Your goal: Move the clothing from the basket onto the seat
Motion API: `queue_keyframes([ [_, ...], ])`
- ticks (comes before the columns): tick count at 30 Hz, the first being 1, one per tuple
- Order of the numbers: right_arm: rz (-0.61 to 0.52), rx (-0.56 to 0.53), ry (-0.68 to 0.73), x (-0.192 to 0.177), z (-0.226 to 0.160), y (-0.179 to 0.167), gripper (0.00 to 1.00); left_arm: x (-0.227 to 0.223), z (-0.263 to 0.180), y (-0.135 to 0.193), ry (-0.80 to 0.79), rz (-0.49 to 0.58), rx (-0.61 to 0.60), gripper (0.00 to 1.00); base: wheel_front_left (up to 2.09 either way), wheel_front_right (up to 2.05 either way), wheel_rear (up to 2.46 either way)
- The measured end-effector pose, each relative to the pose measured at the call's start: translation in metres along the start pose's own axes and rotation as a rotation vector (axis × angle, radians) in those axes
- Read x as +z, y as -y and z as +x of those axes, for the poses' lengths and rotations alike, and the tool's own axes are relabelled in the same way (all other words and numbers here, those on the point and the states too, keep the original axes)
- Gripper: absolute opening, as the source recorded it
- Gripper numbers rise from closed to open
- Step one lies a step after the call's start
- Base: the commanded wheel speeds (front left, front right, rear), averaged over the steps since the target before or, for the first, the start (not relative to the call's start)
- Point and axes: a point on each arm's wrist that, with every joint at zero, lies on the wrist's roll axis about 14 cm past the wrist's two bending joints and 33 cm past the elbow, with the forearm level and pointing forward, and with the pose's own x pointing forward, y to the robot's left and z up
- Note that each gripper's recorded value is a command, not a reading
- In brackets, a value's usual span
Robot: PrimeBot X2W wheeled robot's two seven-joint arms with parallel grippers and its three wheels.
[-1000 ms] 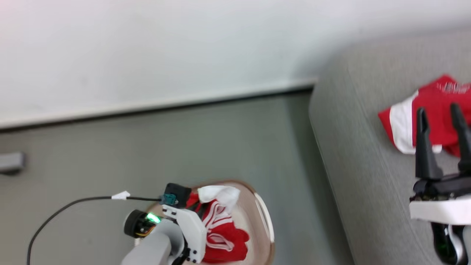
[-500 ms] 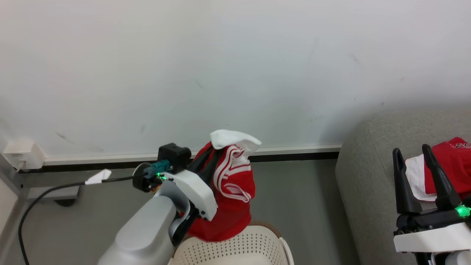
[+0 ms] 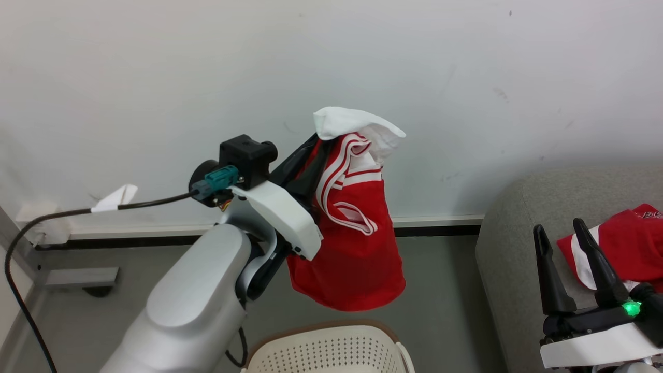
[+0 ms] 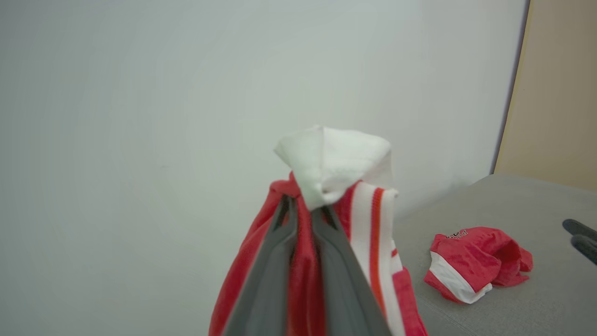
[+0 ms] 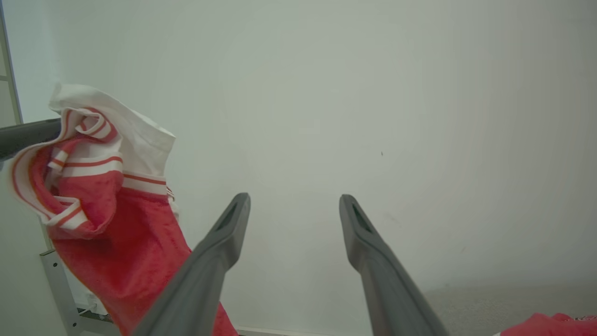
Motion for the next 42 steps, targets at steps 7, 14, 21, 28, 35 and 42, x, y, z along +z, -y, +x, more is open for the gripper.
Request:
queue_keyframes([
  [7,0.01,0.049,-0.052,-0.015,-0.003,-0.013,1.0,0.005,-0.001,0.009,-0.002,0.007,-0.021,0.0,0.0,0.0,0.0],
  [14,0.001,0.257,-0.149,-0.035,0.003,-0.057,1.0,0.006,-0.002,0.015,-0.001,0.009,-0.036,0.0,0.0,0.0,0.0],
  [21,-0.045,0.417,-0.286,-0.061,0.021,-0.087,1.0,0.005,-0.007,0.021,-0.012,0.007,-0.047,0.0,0.0,0.0,0.0],
  [28,-0.066,0.531,-0.429,-0.094,0.033,-0.114,1.0,0.003,-0.013,0.032,-0.025,0.002,-0.074,0.0,0.0,0.0,0.0],
  [35,-0.07,0.641,-0.559,-0.121,0.032,-0.141,1.0,0.002,-0.022,0.035,-0.045,0.012,-0.087,0.0,0.0,0.0,0.0],
  [42,0.005,0.709,-0.608,-0.132,0.03,-0.175,1.0,-0.005,-0.033,0.032,-0.079,0.02,-0.072,0.0,0.0,0.0,0.0],
])
